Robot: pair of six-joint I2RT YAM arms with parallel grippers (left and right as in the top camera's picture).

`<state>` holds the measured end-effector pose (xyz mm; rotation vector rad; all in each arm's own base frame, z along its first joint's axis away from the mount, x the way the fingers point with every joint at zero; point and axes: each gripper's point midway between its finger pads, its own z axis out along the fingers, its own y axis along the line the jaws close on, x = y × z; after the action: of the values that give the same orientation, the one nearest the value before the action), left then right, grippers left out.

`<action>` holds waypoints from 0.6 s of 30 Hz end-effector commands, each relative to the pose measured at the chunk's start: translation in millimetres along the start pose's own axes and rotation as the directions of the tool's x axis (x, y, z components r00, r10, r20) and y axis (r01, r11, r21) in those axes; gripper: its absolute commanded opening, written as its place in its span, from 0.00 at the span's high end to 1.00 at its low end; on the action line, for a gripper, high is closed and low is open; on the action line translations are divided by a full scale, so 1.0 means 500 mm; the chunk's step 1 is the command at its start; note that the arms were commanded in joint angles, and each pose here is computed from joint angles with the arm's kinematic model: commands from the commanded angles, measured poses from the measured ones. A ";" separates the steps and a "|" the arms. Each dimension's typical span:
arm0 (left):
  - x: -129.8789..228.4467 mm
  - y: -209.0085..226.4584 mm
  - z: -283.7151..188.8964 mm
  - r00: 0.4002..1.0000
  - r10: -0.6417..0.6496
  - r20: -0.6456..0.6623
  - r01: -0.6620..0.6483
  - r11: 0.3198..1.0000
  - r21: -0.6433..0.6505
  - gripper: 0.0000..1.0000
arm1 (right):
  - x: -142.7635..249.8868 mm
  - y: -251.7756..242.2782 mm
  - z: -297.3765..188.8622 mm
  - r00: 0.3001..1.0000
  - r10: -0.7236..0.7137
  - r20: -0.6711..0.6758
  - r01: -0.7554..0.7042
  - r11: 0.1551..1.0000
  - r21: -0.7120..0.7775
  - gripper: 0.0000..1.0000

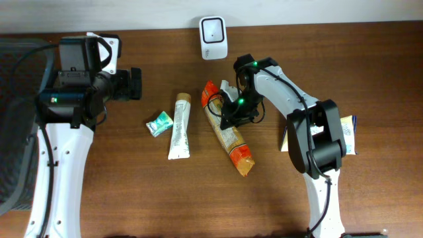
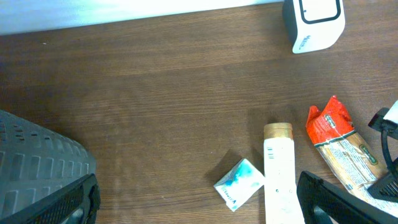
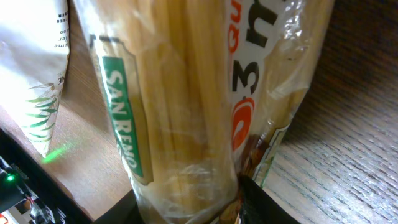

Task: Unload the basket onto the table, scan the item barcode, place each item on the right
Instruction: 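Rotate the pasta pack upright with the right gripper, then lift the pasta pack up to the white scanner with the right gripper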

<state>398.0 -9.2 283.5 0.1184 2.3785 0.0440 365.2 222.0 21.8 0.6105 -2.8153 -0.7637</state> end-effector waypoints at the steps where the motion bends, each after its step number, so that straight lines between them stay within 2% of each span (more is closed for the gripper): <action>1: -0.005 0.003 -0.005 1.000 0.003 0.010 -0.003 1.000 -0.006 0.01 | 0.020 -0.008 0.018 0.999 -0.002 -0.039 0.003 1.000 0.029 0.59; 4: -0.005 0.003 -0.005 1.000 0.003 0.010 -0.003 1.000 -0.006 0.01 | 0.001 -0.013 -0.032 1.000 -0.016 -0.014 0.017 0.997 0.072 0.59; 6: -0.005 0.003 -0.005 1.000 0.003 0.011 -0.003 1.000 -0.006 0.01 | -0.005 0.007 -0.073 0.999 -0.039 -0.015 0.040 0.995 0.094 0.53; 10: -0.005 0.003 -0.005 1.000 0.003 0.011 -0.003 1.000 -0.006 0.01 | 0.036 0.034 -0.024 0.992 -0.058 -0.114 0.070 0.992 0.109 0.42; 12: -0.005 0.003 -0.005 1.000 0.003 0.010 -0.003 1.000 -0.006 0.01 | 0.054 0.027 0.001 0.985 -0.063 -0.162 0.092 0.979 0.181 0.38; 14: -0.005 0.003 -0.005 1.000 0.003 0.011 -0.003 1.000 -0.006 0.01 | 0.051 -0.004 0.009 0.989 -0.016 -0.147 0.056 0.962 0.268 0.38; 15: -0.005 0.003 -0.005 1.000 0.003 0.011 -0.003 1.000 -0.006 0.01 | 0.046 -0.015 0.012 0.991 0.001 -0.131 0.036 0.959 0.280 0.41; 16: -0.005 0.003 -0.005 1.000 0.003 0.011 -0.003 1.000 -0.006 0.01 | 0.041 -0.017 0.012 0.993 -0.003 -0.120 0.037 0.959 0.280 0.49; 18: -0.005 0.003 -0.005 1.000 0.003 0.010 -0.003 1.000 -0.006 0.01 | 0.025 -0.019 0.012 0.996 -0.017 -0.090 0.042 0.959 0.281 0.76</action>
<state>398.0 -9.2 283.5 0.1184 2.3785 0.0440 347.2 217.9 15.9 0.7157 -2.8205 -0.3745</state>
